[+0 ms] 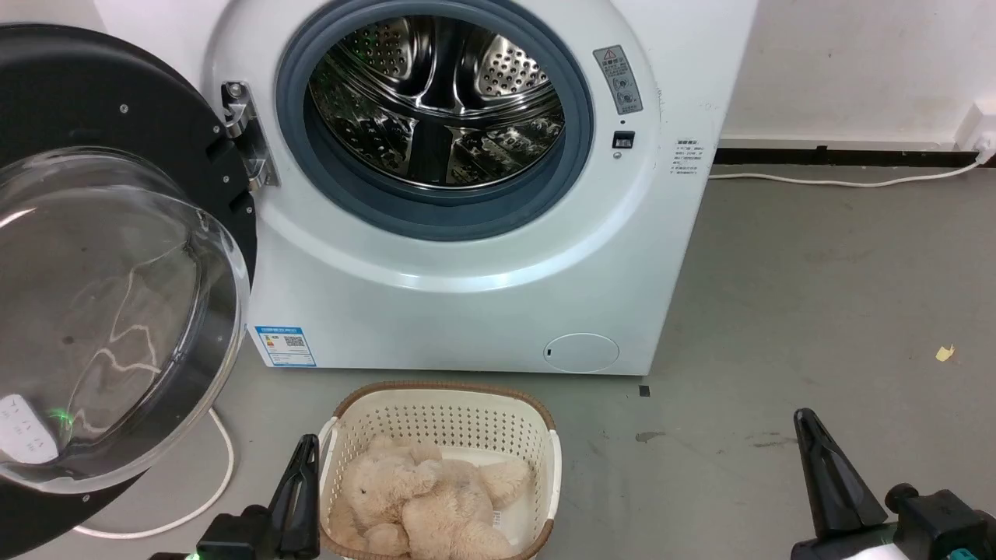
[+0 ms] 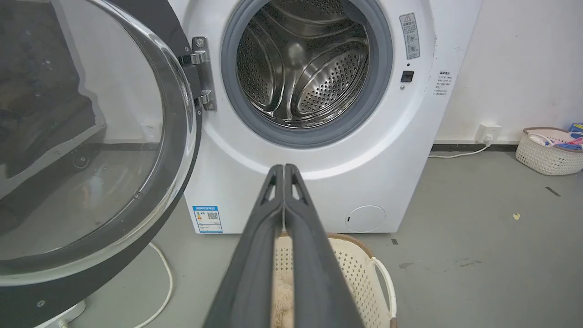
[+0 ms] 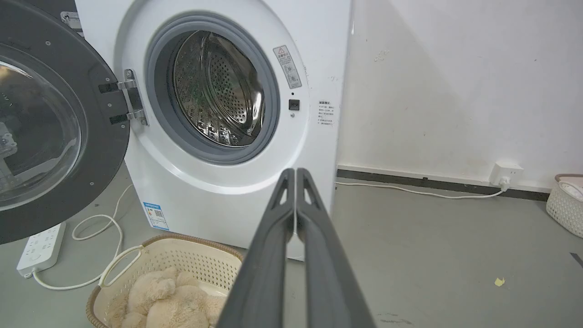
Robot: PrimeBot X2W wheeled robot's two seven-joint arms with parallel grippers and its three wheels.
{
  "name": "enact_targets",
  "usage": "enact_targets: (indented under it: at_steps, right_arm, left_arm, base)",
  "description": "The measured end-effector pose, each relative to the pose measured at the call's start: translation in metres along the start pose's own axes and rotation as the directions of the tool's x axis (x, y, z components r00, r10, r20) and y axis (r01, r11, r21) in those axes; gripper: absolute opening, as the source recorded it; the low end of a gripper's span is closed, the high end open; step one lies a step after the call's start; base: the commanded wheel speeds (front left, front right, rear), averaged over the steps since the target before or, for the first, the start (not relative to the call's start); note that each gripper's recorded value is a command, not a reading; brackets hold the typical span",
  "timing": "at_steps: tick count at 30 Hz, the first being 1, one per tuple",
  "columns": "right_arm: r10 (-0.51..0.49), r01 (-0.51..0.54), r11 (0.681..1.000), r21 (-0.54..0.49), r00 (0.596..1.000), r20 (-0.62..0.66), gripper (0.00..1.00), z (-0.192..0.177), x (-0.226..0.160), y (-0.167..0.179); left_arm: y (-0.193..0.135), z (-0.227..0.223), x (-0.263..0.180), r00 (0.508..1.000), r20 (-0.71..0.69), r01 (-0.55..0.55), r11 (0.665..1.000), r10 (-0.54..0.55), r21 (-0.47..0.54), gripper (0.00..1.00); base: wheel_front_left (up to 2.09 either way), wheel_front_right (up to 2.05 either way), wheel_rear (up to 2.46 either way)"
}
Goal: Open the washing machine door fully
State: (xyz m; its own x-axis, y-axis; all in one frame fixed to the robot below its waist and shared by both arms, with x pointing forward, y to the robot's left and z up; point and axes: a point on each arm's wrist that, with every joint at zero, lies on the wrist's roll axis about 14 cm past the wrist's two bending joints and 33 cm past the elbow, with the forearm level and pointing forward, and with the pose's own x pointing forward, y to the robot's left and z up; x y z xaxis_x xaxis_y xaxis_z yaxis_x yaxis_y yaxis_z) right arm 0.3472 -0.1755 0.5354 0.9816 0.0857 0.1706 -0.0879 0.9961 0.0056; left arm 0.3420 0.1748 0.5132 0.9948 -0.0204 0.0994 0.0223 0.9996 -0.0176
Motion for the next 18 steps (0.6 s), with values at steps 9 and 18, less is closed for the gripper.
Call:
enact_targets:
  at_steps: [9, 18]
  right_arm:
    - [0.001, -0.001, 1.0, 0.0, 1.0, -0.025, 0.0, -0.0037, 0.0003, 0.0004]
    - [0.005, -0.005, 1.0, -0.001, 0.999, -0.039, 0.0, -0.0056, 0.001, 0.0016]
  left_arm:
    - [0.0007, -0.0028, 0.0006, 1.0, -0.021, -0.001, 1.0, 0.001, 0.002, 0.0]
    - [0.001, -0.0039, 0.0014, 0.999, -0.034, -0.001, 1.0, 0.002, 0.011, 0.0]
  base:
    - [0.0, 0.0, 0.0]
    - [0.0, 0.0, 0.0]
